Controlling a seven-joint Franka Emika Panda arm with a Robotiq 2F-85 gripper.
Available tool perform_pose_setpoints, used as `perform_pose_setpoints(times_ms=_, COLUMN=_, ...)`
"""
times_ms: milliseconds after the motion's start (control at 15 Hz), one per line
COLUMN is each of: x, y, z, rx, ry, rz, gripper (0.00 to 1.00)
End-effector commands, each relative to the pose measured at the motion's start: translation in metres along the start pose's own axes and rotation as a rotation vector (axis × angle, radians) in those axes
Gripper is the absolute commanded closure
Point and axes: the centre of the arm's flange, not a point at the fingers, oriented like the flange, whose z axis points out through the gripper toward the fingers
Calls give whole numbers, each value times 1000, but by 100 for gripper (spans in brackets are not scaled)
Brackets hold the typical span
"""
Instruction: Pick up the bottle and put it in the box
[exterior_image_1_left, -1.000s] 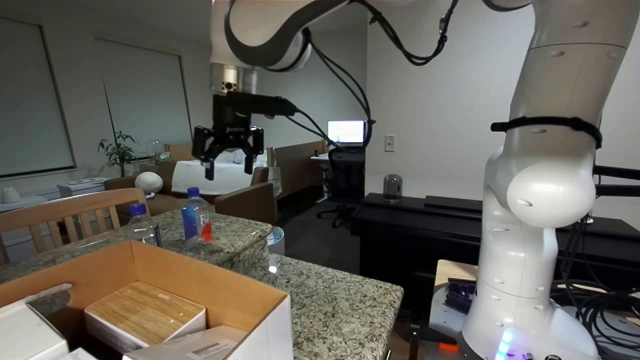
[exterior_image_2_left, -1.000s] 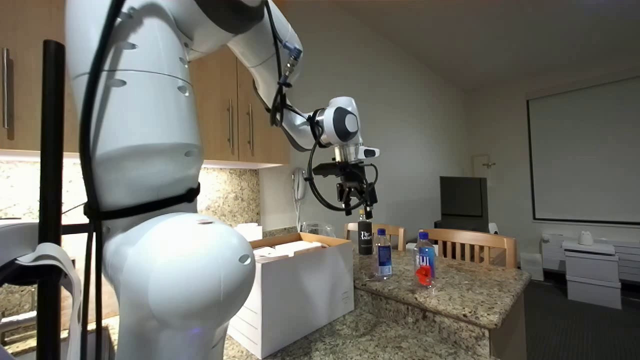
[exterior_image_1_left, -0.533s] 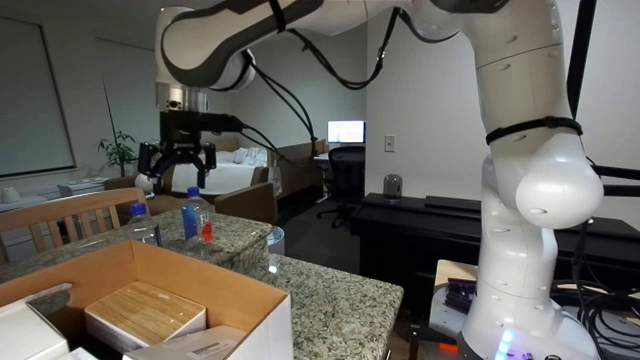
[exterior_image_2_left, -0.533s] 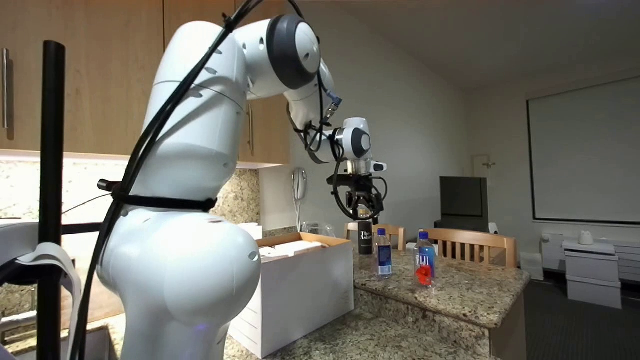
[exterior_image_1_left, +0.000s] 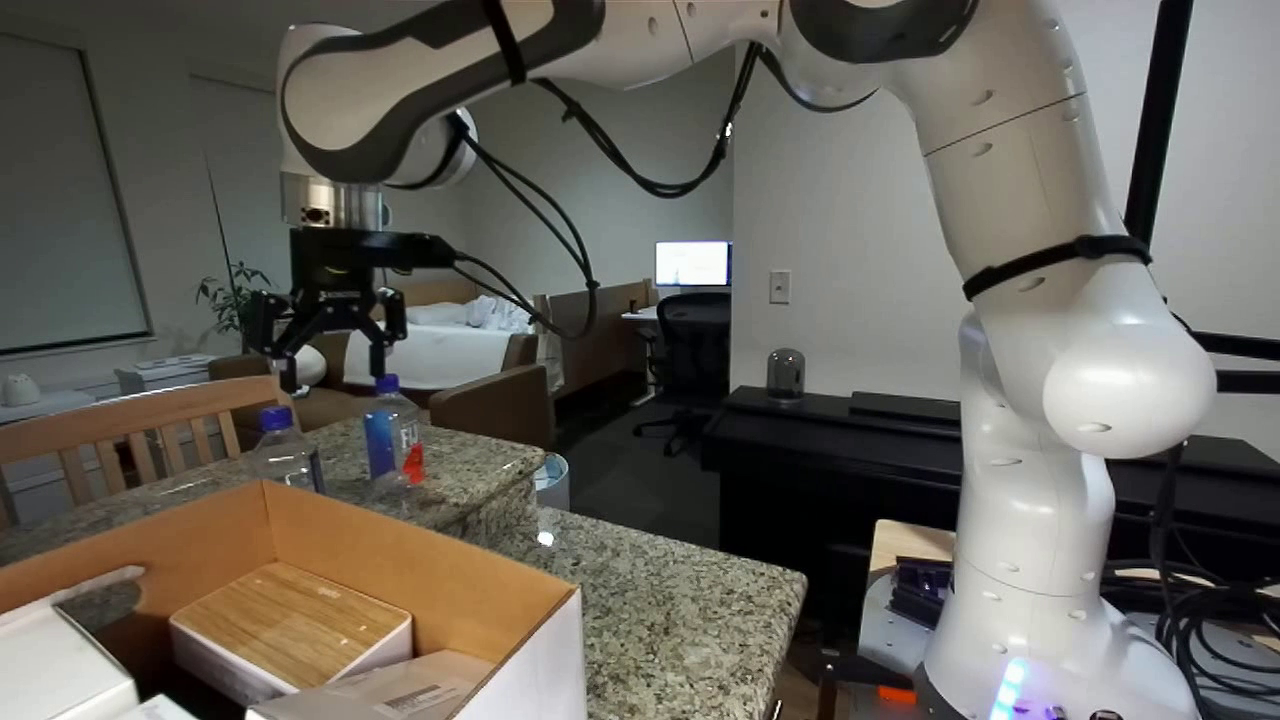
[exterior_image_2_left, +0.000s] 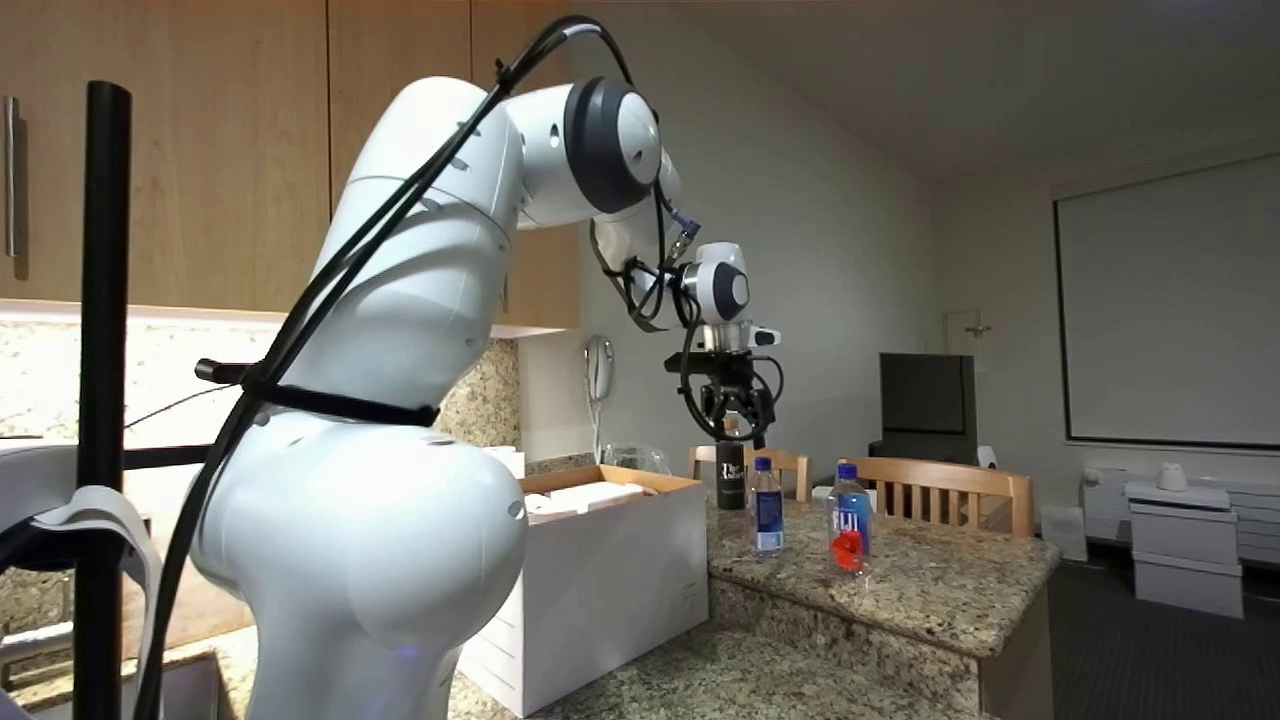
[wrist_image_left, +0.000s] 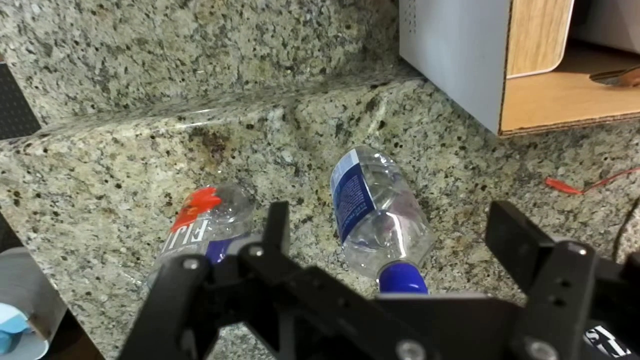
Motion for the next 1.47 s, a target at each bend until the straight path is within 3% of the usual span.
perform_pose_setpoints(times_ms=0, x=21, y=-7, z=-3, rx=18, ry=-8, rz=-5, gripper=0)
perform_pose_setpoints(times_ms=200, x=49, y=-12, z=4, rx=32, ry=-26, rz=-4, gripper=0)
perform_pose_setpoints(times_ms=667, x=93, y=-23, z=44, rx=16, ry=-165, rz=20, gripper=0)
perform_pose_setpoints(times_ms=733, x=94, y=-24, z=48, rx=11, ry=-160, rz=19, gripper=5)
perform_pose_setpoints(times_ms=800, x=97, y=-26, z=50, rx=13, ry=-158, rz=19, gripper=27)
perform_pose_setpoints(times_ms=1000, x=103, y=-33, z=51, rx=18, ry=-125, rz=16, gripper=39)
perform_pose_setpoints(times_ms=1400, x=109, y=-40, z=56, rx=14, ry=-143, rz=13, gripper=79)
